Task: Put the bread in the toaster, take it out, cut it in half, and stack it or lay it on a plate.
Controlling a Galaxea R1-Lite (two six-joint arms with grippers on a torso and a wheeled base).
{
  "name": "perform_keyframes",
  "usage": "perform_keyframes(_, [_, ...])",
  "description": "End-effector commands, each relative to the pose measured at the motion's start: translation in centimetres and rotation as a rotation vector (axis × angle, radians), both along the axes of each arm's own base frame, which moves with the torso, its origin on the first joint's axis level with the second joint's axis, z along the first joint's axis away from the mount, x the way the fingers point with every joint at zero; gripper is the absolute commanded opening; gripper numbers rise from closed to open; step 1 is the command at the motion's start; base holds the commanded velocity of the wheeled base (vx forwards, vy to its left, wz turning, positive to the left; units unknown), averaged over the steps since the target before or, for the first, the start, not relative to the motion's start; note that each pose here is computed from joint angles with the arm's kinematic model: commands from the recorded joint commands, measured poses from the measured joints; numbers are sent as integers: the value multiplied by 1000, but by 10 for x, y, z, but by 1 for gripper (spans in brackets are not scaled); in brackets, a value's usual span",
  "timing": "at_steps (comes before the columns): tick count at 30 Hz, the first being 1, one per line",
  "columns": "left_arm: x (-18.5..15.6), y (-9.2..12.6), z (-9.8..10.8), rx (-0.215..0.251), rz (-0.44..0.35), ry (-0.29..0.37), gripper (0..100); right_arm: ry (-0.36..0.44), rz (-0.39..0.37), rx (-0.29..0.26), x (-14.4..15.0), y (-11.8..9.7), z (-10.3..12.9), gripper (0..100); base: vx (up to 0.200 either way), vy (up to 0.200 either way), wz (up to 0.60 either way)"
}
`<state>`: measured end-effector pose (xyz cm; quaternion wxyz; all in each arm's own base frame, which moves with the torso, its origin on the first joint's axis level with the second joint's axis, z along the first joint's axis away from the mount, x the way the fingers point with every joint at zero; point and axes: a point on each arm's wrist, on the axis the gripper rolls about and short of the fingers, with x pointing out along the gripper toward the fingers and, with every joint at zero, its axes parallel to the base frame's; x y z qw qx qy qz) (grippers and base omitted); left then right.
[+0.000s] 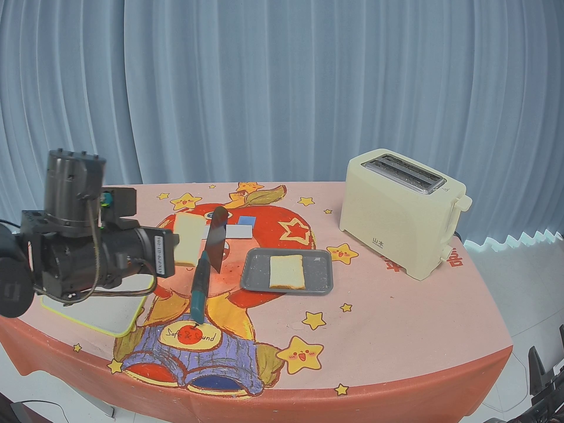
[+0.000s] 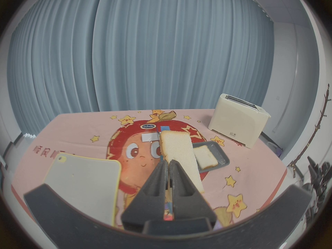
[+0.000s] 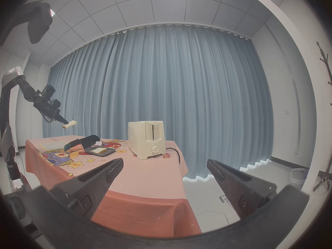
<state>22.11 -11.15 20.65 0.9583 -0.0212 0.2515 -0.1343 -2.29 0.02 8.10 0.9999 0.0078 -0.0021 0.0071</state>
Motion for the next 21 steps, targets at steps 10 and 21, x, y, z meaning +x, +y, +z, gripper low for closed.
perform_keyframes(10, [51, -72, -29, -22, 13, 90, 0, 1, 1, 0, 0, 0, -5, 100, 0, 0, 0])
perform_keyframes(21, [62, -117, -34, -18, 13, 110, 0, 1, 1, 0, 0, 0, -5, 100, 0, 0, 0])
